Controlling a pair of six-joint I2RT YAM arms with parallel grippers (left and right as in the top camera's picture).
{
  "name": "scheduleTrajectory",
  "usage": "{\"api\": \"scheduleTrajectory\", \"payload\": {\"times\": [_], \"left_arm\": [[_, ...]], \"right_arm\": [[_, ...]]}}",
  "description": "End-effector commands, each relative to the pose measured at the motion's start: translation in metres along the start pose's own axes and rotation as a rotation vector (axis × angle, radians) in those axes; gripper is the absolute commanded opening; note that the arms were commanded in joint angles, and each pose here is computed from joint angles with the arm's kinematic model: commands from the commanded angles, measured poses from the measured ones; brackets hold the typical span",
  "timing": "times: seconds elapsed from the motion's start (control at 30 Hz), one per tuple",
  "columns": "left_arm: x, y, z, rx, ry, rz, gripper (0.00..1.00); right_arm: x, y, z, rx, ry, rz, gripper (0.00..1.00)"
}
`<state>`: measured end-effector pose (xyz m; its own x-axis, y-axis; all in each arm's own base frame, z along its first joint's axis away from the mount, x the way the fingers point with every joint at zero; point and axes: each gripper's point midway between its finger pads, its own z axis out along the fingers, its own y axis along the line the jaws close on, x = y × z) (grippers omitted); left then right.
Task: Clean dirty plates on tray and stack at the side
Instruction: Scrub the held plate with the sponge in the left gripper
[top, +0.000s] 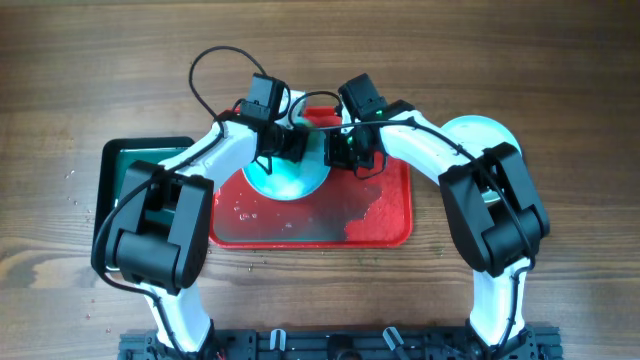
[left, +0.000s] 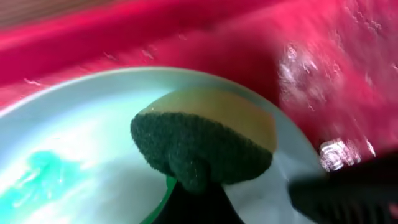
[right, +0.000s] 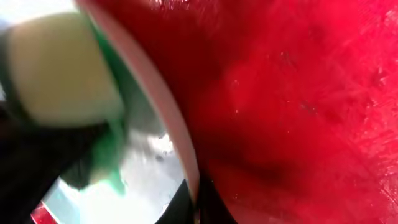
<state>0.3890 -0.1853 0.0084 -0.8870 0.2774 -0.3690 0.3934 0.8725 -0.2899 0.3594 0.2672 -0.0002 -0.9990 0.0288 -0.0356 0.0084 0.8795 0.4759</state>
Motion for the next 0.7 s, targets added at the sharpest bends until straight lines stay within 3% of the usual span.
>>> {"api": "scheduleTrajectory", "payload": {"times": [0.0,0.13,0.23,0.37,0.47,0.67], "left_arm": [[0.060,-0.022,0.010,0.140,0.212,0.119,0.04],[0.097,-0.018,-0.003,0.160,0.363,0.137,0.04],[0.108,0.006,-0.011,0.081,0.416,0.098,0.04],[0.122,0.084,-0.032,-0.304,0.482,-0.072,0.04],[0.114,0.129,-0.048,-0.601,0.405,-0.241,0.04],[0.055,0.131,-0.029,-0.621,0.111,-0.327,0.04]], "right_arm": [[0.009,-0.018,0.016,0.066,0.029,-0.012,0.04],[0.009,-0.018,0.016,0.066,0.029,-0.012,0.04],[0.009,-0.018,0.016,0.066,0.030,-0.012,0.04],[0.009,-0.018,0.016,0.065,0.030,-0.016,0.04],[0.009,-0.018,0.016,0.065,0.029,-0.017,0.04],[0.009,-0.018,0.016,0.065,0.029,-0.016,0.05]]}}
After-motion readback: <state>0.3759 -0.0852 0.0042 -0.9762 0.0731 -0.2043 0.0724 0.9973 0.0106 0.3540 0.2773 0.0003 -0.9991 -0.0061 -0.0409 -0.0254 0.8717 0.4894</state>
